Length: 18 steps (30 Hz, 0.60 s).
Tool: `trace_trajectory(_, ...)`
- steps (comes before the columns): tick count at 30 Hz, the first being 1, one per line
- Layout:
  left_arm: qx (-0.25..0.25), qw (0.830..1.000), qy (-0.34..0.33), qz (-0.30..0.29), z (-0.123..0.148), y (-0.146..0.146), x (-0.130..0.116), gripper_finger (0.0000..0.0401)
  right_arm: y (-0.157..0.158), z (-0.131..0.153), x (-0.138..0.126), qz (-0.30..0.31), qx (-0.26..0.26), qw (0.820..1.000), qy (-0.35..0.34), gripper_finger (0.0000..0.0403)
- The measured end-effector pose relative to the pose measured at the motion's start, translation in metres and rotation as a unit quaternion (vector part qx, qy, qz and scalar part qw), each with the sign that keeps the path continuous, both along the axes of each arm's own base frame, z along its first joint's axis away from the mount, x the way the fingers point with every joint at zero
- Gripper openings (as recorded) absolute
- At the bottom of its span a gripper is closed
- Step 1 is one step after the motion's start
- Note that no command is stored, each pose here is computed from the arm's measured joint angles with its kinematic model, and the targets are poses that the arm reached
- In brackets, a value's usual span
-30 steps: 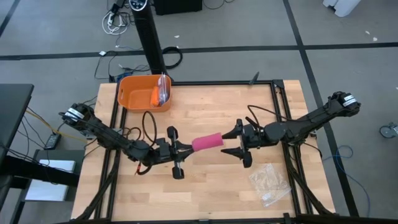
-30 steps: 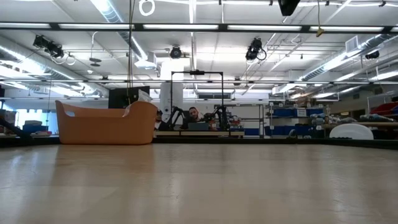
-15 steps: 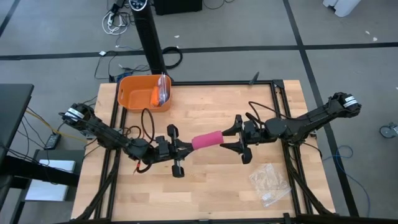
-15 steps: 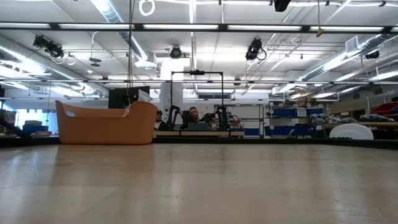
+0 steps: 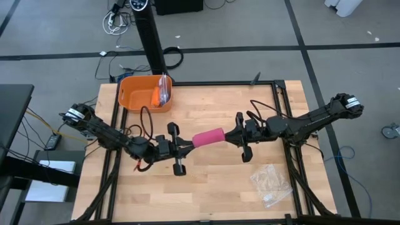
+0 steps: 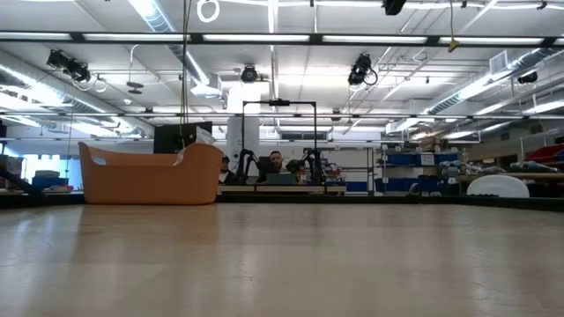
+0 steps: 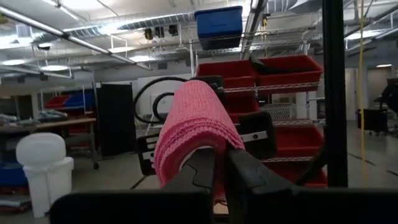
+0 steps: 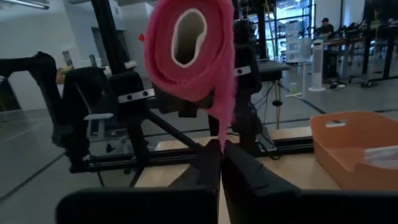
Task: Roll bandage
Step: Roll the pink bandage
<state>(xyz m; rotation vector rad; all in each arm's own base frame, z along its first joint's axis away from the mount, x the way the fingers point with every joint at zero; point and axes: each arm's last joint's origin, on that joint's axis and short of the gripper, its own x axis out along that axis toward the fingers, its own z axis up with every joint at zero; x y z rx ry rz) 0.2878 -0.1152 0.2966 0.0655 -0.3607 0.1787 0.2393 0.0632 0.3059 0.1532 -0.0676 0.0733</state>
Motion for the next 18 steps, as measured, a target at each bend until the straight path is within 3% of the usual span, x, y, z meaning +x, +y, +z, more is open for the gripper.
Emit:
trace_trajectory(7, 0.018, 0.999, 0.010, 0.048, 0.000, 0.002, -0.001, 0.0019, 0.005, 0.001, -0.001, 0.045, 0.021, 0.999, -0.003, 0.0004)
trace_trajectory(18, 0.028, 0.996, 0.055, 0.066, -0.012, 0.001, 0.005, 0.0019, 0.004, 0.010, -0.001, 0.045, 0.029, 0.998, -0.032, 0.0002)
